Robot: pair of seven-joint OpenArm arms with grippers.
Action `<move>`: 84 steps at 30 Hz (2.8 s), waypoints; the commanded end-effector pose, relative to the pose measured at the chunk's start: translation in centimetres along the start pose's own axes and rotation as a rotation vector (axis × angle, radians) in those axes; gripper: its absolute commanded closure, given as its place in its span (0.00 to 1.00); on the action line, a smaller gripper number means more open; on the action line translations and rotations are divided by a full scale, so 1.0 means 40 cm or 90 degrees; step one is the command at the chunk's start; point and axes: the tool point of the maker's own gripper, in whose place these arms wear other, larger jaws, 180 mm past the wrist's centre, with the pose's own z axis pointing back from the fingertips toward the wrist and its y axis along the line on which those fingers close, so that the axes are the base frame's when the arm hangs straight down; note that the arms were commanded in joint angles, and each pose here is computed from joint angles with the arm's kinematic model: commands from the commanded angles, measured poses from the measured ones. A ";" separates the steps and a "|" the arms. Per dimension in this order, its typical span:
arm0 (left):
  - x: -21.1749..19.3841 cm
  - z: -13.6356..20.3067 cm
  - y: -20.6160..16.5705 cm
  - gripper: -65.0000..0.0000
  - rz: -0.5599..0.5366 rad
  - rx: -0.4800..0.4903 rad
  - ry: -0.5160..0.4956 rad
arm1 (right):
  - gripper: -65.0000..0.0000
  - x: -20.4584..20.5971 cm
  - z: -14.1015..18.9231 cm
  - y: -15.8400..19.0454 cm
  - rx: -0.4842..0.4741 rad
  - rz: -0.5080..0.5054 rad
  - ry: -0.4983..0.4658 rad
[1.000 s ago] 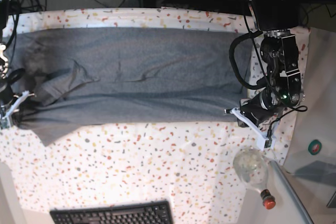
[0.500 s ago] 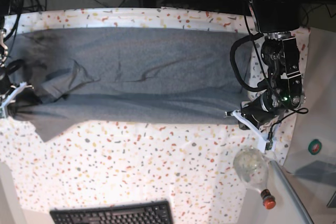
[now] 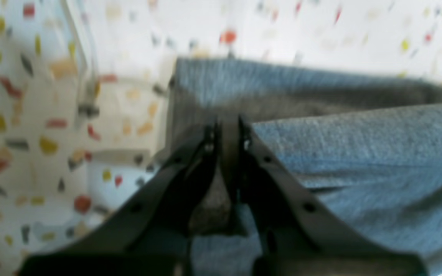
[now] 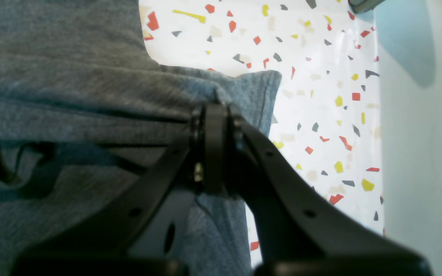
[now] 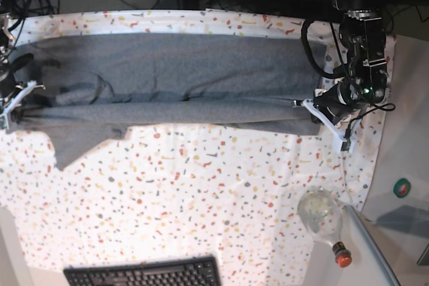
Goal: Layout the t-shirt on the table in an organized manner, then fold the t-shirt properly
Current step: 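Lay the folded edge down and release both grippers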
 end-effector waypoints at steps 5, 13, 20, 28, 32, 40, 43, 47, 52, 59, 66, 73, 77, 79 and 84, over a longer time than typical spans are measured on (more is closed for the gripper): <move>0.043 0.027 0.008 1.00 -0.017 0.010 -0.040 | 1.00 -0.032 0.010 -0.021 -0.019 -0.005 0.040; 0.007 0.007 0.011 1.00 -0.011 0.009 -0.012 | 1.00 -0.033 0.005 -0.004 -0.016 -0.017 0.048; -0.012 0.013 0.017 1.00 -0.017 0.014 -0.001 | 0.92 -0.035 0.007 -0.031 -0.033 -0.030 0.063; 0.004 0.036 0.018 0.58 -0.020 0.019 -0.005 | 0.55 0.053 0.065 -0.068 -0.089 -0.077 -0.016; 0.054 0.083 -0.004 0.19 -0.041 0.016 -0.056 | 0.55 0.087 0.121 -0.052 -0.100 -0.081 -0.050; 0.071 0.100 -0.046 0.21 -0.034 -0.002 -0.080 | 0.57 0.127 0.112 -0.051 -0.107 -0.106 -0.031; 0.041 0.084 -0.059 0.73 -0.020 -0.011 -0.064 | 0.80 0.117 0.055 -0.069 -0.104 -0.125 -0.011; -0.024 0.051 -0.072 1.00 -0.005 -0.023 -0.016 | 1.00 0.083 -0.004 -0.052 -0.085 -0.151 0.026; -0.104 0.012 -0.064 1.00 0.018 -0.025 0.042 | 1.00 0.025 -0.064 -0.061 -0.071 -0.169 0.084; -0.100 0.009 -0.050 1.00 0.020 -0.019 0.024 | 1.00 -0.029 -0.101 -0.121 -0.085 -0.190 0.119; -0.001 0.143 -0.020 1.00 0.011 0.018 -0.095 | 1.00 0.218 0.024 -0.095 -0.107 -0.140 -0.008; -0.032 0.251 0.100 1.00 0.211 -0.014 -0.161 | 0.42 0.351 -0.106 0.074 0.010 -0.134 0.036; -0.056 0.311 0.181 1.00 0.266 -0.023 -0.175 | 0.41 0.347 -0.210 0.132 0.056 -0.165 0.076; -0.066 0.332 0.214 1.00 0.273 -0.006 -0.177 | 0.40 0.329 -0.246 0.157 0.068 -0.187 0.090; -0.078 0.383 0.300 1.00 0.288 0.053 -0.196 | 0.40 0.269 -0.302 0.178 0.045 -0.243 0.133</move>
